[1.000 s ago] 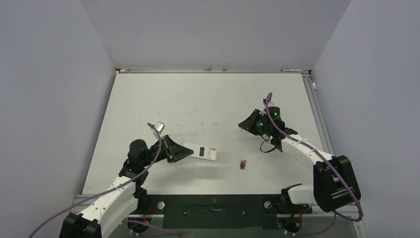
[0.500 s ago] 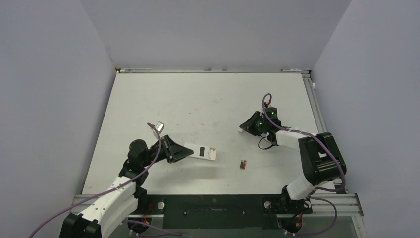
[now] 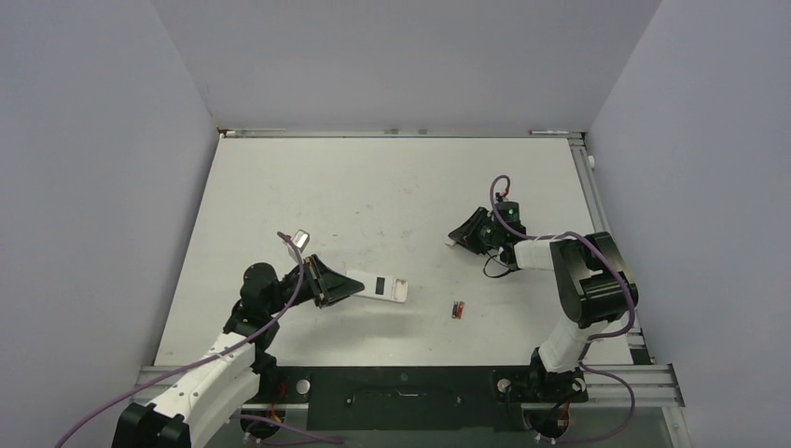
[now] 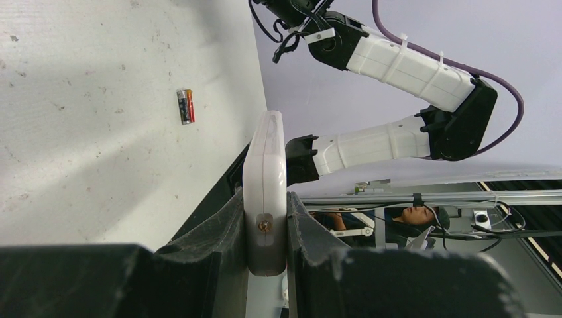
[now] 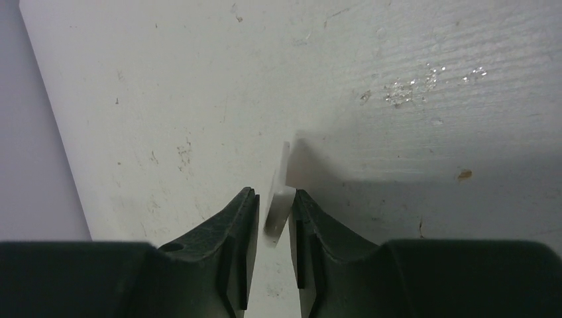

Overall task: Load the batteries into the remote control
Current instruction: Place the battery cover at the center of the board, then place the remote control at the center of the board.

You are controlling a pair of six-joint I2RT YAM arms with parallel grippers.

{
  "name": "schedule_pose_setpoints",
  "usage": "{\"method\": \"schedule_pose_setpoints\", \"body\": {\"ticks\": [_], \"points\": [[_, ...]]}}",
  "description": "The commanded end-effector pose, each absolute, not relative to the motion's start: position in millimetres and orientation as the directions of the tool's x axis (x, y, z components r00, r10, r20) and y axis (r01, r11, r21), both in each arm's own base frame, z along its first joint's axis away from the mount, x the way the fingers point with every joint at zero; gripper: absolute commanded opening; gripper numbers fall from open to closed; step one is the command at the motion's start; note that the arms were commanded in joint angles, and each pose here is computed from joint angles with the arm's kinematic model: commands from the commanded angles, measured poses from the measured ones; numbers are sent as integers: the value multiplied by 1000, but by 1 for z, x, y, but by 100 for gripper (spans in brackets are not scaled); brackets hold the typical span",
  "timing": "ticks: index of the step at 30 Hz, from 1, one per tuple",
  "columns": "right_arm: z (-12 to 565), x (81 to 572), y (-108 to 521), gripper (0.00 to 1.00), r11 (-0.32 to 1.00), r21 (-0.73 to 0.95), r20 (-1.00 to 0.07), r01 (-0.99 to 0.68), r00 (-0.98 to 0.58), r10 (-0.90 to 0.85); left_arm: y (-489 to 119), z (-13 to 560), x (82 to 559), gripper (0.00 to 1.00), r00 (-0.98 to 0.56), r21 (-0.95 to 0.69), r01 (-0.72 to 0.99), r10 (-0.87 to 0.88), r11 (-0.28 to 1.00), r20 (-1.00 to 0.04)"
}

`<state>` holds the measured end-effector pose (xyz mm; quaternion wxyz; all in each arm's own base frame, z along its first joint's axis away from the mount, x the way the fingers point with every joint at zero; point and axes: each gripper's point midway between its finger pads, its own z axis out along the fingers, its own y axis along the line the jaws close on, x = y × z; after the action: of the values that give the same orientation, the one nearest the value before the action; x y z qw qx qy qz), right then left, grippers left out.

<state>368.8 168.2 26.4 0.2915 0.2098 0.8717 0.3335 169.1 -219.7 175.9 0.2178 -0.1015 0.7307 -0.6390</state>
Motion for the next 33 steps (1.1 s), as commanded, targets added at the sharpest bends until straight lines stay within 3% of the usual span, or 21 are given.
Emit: {"method": "schedule_pose_setpoints", "body": {"ticks": [1, 5, 8, 20, 33], "points": [[33, 382, 165, 30, 681, 719, -408, 138, -710, 574, -219, 180, 174, 0, -870, -973, 163, -441, 166, -221], [33, 380, 162, 45, 686, 712, -408, 149, -707, 578, -219, 178, 174, 0, -870, -973, 160, -441, 168, -219], [36, 378, 160, 49, 695, 704, -417, 148, -707, 572, -218, 175, 174, 0, -870, -973, 154, -443, 170, -215], [55, 358, 131, 56, 781, 597, -504, 184, -672, 543, -218, 164, 174, 0, -874, -975, 125, -446, 182, -195], [87, 315, 117, 56, 857, 494, -596, 147, -660, 457, -222, 152, 175, 0, -882, -977, 100, -437, 190, -175]]}}
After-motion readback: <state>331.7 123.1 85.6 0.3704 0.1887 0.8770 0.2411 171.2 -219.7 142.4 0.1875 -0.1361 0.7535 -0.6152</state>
